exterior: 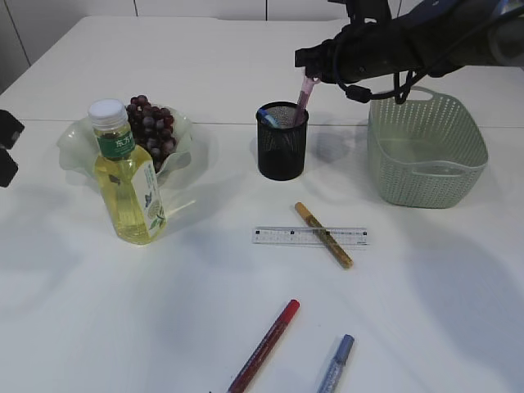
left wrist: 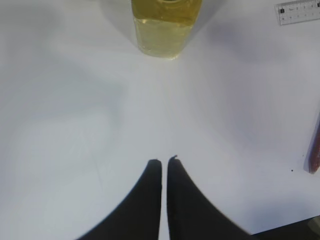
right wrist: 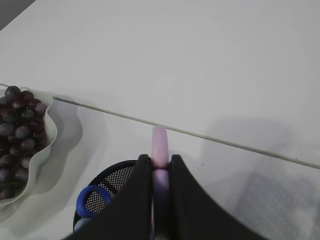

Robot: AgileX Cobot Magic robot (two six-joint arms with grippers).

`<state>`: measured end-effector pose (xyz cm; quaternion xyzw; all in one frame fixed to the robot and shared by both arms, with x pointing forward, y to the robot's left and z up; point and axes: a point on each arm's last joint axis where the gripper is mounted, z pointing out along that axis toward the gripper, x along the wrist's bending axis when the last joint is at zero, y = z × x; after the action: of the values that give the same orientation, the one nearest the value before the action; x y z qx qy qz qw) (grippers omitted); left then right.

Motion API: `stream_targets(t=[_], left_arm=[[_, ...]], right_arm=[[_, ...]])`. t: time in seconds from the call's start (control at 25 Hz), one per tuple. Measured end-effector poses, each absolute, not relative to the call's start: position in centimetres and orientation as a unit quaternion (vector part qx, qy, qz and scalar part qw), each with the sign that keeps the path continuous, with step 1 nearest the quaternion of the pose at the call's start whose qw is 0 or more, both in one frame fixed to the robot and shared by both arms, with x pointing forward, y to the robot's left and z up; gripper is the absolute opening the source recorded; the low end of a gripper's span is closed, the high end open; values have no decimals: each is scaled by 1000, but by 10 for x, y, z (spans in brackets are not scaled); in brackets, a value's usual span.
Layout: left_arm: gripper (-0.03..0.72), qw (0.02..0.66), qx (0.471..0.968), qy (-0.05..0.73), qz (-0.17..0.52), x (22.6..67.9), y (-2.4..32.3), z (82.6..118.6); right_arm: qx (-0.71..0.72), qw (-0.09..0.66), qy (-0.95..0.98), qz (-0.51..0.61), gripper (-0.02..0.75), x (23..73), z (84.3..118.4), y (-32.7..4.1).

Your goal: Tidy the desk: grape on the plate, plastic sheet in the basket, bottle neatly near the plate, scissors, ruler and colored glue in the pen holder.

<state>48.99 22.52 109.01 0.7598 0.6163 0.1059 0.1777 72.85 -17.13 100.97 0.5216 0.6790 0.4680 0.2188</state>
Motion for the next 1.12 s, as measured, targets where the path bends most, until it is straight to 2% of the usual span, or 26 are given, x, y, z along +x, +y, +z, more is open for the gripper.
stream_targets(t=[0.16, 0.36, 0.44, 0.64, 0.88, 1.12], left_arm=[[17, 178, 760, 616, 107, 490, 225, 1090], [17, 179, 760, 616, 108, 490, 225, 1090], [17, 179, 760, 616, 108, 490, 225, 1090], [17, 179, 759, 616, 108, 490, 225, 1090], [17, 177, 760, 615, 111, 490, 226, 1090], [17, 176, 760, 615, 112, 490, 226, 1090]], right_arm=[[513, 225, 686, 465, 123, 728, 1010, -171], [511, 222, 686, 468, 322, 728, 1011, -171], [519, 215, 678, 475, 358, 728, 1011, -170], [530, 195, 664, 490, 378, 727, 1016, -168], [524, 164, 665, 506, 384, 709, 1055, -166], [558, 101, 730, 382, 384, 678, 1059, -174]])
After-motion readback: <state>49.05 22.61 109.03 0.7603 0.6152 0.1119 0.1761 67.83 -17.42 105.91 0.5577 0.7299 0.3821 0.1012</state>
